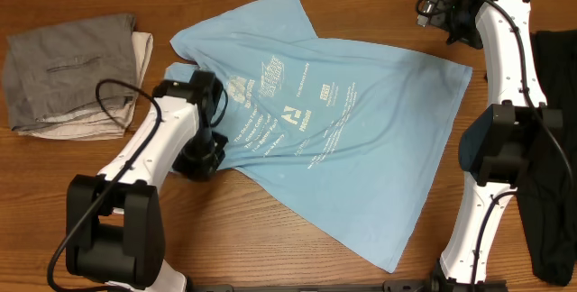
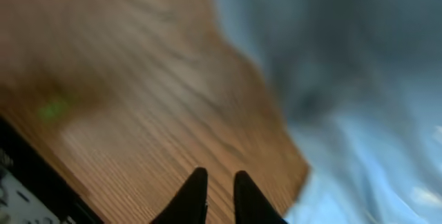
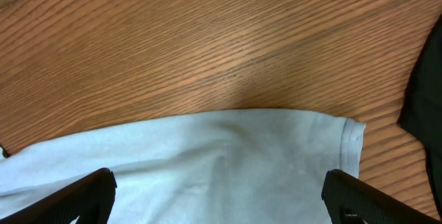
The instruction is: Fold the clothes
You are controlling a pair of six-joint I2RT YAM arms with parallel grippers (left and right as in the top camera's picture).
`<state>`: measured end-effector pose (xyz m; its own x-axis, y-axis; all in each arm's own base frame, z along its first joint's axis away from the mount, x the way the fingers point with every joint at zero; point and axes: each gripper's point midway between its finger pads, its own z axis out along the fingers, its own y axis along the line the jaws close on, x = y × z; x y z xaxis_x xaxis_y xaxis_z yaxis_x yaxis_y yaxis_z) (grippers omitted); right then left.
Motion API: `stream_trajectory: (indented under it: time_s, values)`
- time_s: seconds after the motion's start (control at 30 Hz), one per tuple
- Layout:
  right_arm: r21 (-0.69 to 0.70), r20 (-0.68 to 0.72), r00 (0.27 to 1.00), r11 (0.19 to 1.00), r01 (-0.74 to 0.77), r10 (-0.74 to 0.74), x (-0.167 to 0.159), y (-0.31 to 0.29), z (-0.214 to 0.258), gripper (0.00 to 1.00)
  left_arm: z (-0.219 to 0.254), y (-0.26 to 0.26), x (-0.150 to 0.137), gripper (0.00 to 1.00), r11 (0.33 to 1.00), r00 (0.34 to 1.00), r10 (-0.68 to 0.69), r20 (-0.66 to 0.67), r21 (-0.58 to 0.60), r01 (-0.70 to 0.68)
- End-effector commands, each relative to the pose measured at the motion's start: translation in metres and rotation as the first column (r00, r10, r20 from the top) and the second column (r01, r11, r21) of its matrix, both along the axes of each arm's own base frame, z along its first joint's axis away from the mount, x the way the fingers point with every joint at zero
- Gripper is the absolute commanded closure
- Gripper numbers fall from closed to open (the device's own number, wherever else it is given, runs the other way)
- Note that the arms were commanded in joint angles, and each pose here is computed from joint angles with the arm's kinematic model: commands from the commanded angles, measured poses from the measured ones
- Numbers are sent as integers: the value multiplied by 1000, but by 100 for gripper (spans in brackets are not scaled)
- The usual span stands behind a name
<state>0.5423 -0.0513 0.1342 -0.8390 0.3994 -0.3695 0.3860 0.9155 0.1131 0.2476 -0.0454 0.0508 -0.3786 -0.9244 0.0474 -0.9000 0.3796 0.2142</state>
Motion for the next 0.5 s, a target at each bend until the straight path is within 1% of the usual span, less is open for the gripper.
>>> stream_trajectory:
  time_s: [0.0,0.03,0.07,0.1,0.13,0.2,0.3,0.33,0.47]
  values:
    - [-3,32,999,1000,9,-9,3,-3,12,0,-8,6,-11,75,985,985,169,-26,31,-168]
    - [-3,32,999,1000,9,-9,3,-3,12,0,-9,9,-11,70,984,984,177,-24,29,-176]
    - [-3,32,999,1000,9,-9,3,-3,12,0,-9,11,-11,62,982,982,186,-25,29,-185]
    - [-3,32,999,1000,9,-9,3,-3,12,0,-9,13,-10,31,979,979,202,-27,22,-201]
    - [-4,32,999,1000,9,-9,3,-3,12,0,-9,15,-10,23,977,977,213,-30,14,-213]
    - [-4,32,999,1000,9,-9,3,-3,12,0,-9,19,-10,23,975,975,221,-34,0,-221]
    - [-4,32,999,1000,9,-9,3,-3,12,0,-9,29,-10,29,971,970,241,-36,4,-241]
    - [-4,32,999,1000,9,-9,3,-3,12,0,-10,32,-11,29,968,968,250,-38,9,-249]
    - [-4,32,999,1000,9,-9,3,-3,12,0,-21,40,-14,29,961,961,275,-28,18,-275]
